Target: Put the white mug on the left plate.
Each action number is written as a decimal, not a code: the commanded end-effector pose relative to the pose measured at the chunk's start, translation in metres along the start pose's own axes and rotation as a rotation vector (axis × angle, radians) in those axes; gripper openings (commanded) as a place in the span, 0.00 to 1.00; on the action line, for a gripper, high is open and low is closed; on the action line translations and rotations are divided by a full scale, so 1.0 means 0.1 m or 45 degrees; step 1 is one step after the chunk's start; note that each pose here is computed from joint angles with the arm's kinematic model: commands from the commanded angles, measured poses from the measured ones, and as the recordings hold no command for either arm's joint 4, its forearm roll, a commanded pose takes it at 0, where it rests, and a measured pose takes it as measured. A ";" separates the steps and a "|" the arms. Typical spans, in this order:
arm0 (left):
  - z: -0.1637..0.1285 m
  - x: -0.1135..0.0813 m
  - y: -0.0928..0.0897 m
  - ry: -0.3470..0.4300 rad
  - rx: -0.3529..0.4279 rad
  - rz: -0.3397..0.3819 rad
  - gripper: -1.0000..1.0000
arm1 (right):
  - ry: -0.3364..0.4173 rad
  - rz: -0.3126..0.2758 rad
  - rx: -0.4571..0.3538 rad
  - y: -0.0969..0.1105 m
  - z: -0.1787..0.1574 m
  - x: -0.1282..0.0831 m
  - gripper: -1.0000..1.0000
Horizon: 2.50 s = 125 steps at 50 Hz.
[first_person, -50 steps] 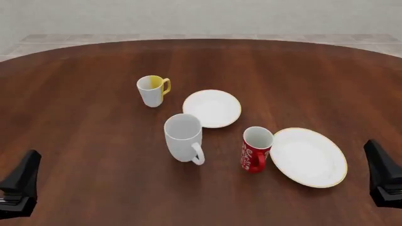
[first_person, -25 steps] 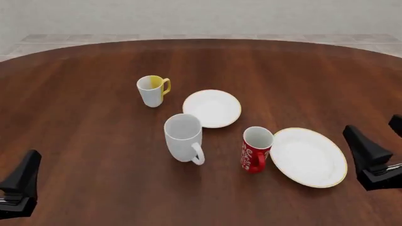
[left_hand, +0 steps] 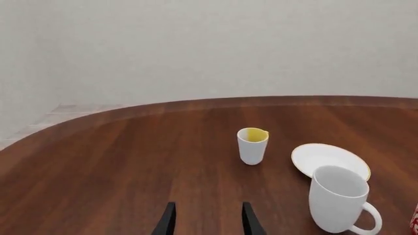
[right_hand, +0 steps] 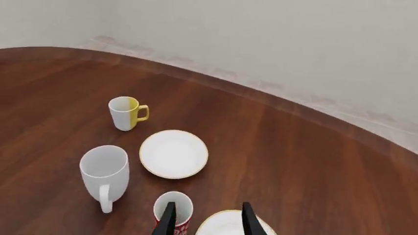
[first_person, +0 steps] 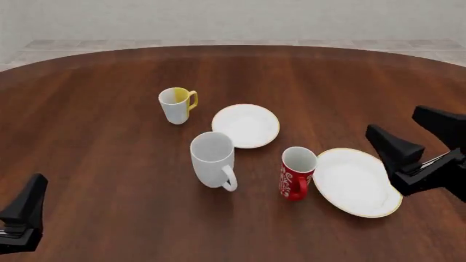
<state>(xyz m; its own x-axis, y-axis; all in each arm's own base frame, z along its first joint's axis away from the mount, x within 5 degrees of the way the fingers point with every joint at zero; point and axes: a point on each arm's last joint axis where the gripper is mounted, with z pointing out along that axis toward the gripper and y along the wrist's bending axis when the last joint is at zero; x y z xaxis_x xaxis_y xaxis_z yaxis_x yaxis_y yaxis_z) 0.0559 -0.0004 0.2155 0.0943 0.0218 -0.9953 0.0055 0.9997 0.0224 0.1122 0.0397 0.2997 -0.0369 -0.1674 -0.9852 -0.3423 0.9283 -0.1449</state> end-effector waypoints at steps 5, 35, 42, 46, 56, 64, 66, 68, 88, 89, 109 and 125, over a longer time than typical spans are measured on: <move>0.00 0.00 0.00 0.000 0.001 -0.002 1.00 | 0.015 -0.014 -0.096 0.08 0.23 -0.17 1.00; 0.00 -0.03 0.01 -0.011 -0.017 0.000 1.00 | 0.023 -0.030 -0.267 0.35 0.66 -0.31 1.00; 0.00 -0.03 0.01 -0.017 -0.018 0.010 1.00 | 0.024 -0.015 -0.303 0.43 0.75 -0.27 1.00; 0.00 -0.02 0.01 -0.017 -0.021 0.013 1.00 | 0.030 -0.010 -0.328 0.48 0.79 -0.28 1.00; 0.00 0.00 0.01 -0.015 -0.032 0.015 1.00 | 0.030 0.000 -0.386 0.60 0.85 -0.29 1.00; 0.01 0.01 0.02 -0.011 -0.035 0.016 1.00 | 0.041 0.007 -0.417 0.68 0.93 -0.27 1.00; 0.01 0.01 0.02 -0.010 -0.035 0.015 1.00 | 0.044 0.012 -0.431 0.71 0.94 -0.28 1.00; 0.01 0.01 0.02 -0.010 -0.035 0.015 1.00 | 0.044 0.015 -0.434 0.72 0.94 -0.28 1.00; 0.01 0.02 0.05 0.008 -0.101 0.042 1.00 | 0.101 0.082 -0.517 0.95 1.10 -0.21 1.00; 0.01 0.02 0.05 0.008 -0.102 0.043 1.00 | 0.106 0.088 -0.517 0.96 1.10 -0.21 1.00; 0.01 0.03 0.05 0.021 -0.116 0.040 1.00 | 0.228 0.123 -0.488 0.99 1.32 -0.05 1.00; 0.01 0.03 0.05 0.025 -0.116 0.036 1.00 | 0.284 0.141 -0.489 1.05 1.40 0.10 1.00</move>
<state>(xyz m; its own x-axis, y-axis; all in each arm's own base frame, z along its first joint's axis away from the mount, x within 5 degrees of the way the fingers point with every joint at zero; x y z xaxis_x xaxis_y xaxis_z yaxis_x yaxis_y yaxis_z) 0.0571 0.0048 0.2130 0.0758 0.0506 -0.9958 -0.0876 0.9952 0.0439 0.2032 0.1789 0.2724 -0.2521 -0.1715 -0.9524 -0.6517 0.7576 0.0361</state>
